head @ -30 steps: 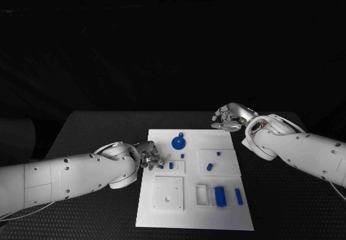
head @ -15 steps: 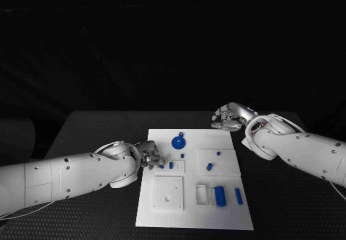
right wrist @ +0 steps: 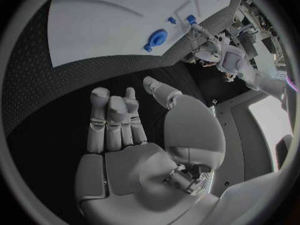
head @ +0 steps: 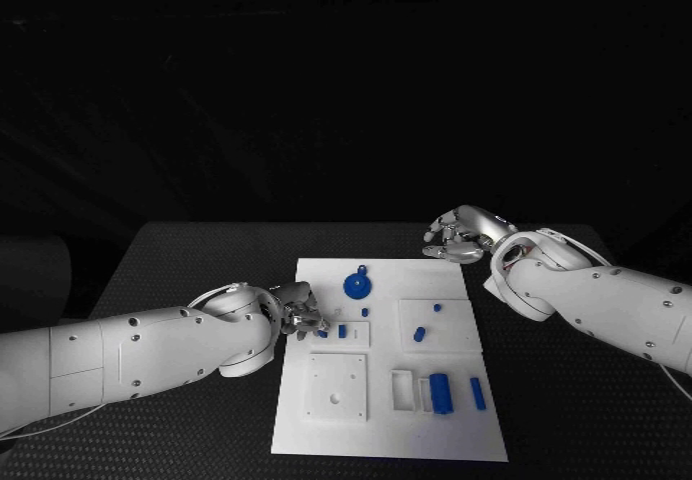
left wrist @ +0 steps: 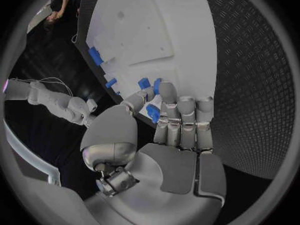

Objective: Assemble the parts on the task board

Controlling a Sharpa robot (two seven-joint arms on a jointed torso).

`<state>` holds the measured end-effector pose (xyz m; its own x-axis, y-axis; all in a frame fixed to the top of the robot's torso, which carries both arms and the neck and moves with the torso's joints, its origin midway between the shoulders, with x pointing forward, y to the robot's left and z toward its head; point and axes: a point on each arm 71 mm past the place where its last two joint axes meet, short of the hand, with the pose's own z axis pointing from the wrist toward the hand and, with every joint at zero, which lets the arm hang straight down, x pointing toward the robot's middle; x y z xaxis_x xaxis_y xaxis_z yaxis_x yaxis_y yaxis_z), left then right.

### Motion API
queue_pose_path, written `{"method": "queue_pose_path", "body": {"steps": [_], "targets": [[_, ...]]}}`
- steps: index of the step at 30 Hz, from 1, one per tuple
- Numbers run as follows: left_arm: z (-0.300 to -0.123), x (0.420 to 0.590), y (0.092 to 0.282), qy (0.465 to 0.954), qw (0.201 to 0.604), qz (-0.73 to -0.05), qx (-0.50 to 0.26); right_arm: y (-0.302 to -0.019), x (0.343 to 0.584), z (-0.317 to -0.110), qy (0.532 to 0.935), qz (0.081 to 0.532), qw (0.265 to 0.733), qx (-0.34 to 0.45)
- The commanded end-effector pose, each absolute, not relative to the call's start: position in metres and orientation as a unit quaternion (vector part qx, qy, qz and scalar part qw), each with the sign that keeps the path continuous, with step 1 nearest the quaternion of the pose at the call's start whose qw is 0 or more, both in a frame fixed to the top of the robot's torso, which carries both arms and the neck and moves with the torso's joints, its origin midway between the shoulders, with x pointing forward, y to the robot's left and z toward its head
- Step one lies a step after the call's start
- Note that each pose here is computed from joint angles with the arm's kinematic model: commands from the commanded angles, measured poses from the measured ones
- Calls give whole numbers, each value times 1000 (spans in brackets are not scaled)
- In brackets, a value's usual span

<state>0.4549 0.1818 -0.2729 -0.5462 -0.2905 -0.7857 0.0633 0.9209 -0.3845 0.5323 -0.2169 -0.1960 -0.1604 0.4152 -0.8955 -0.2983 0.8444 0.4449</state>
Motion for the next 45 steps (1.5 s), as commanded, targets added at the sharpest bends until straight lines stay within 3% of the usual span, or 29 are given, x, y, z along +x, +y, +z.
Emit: {"method": "queue_pose_path", "body": {"steps": [1,45], "targets": [[-278,451,182,865,466,-177,-57,-216,532,-196,712,279,643,36],[-280,448,171,874,444,-190,-54,-215,532,-196,712,281,643,35]]}}
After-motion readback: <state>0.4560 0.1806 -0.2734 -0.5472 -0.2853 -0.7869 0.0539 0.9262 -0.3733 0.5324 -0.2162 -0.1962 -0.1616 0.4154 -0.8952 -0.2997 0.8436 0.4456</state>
